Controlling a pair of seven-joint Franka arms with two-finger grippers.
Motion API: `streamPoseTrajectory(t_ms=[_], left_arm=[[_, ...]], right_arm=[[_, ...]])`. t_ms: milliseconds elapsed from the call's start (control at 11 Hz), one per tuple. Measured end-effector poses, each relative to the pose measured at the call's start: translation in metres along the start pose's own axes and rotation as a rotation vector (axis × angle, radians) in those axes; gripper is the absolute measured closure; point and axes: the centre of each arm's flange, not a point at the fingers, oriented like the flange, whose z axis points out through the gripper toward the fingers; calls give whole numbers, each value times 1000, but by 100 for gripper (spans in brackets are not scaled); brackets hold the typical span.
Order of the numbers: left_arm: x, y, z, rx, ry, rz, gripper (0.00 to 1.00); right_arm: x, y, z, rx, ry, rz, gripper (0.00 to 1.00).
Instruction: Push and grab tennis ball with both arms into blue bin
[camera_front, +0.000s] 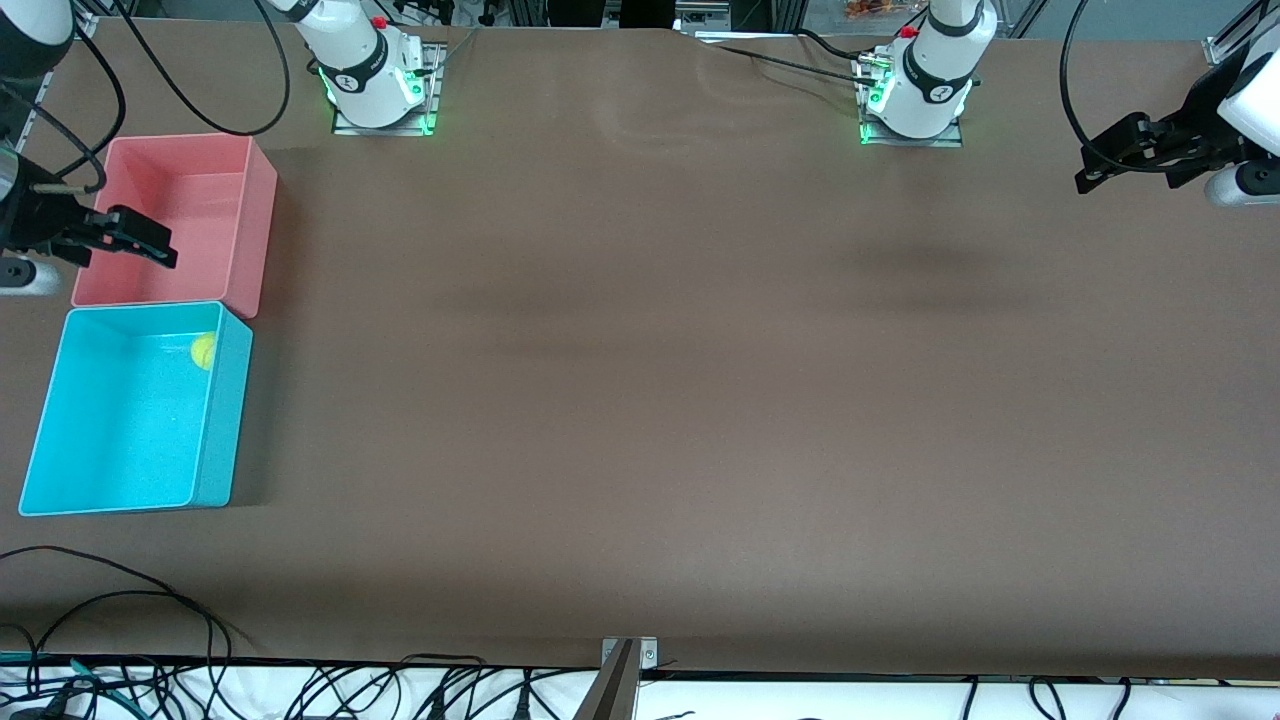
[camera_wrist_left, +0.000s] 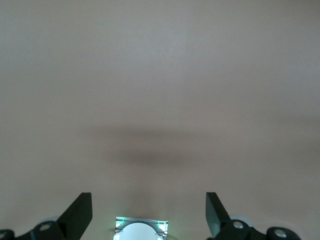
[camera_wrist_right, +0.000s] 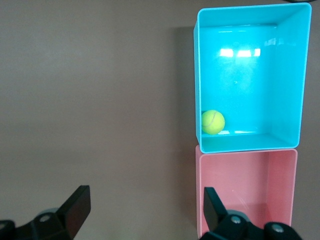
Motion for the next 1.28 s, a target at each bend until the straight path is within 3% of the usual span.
streamPoseTrajectory(t_ms=[1278], left_arm=[[0, 6, 1, 1, -1, 11, 0]], right_arm=[[-13, 8, -5, 2, 7, 13, 0]])
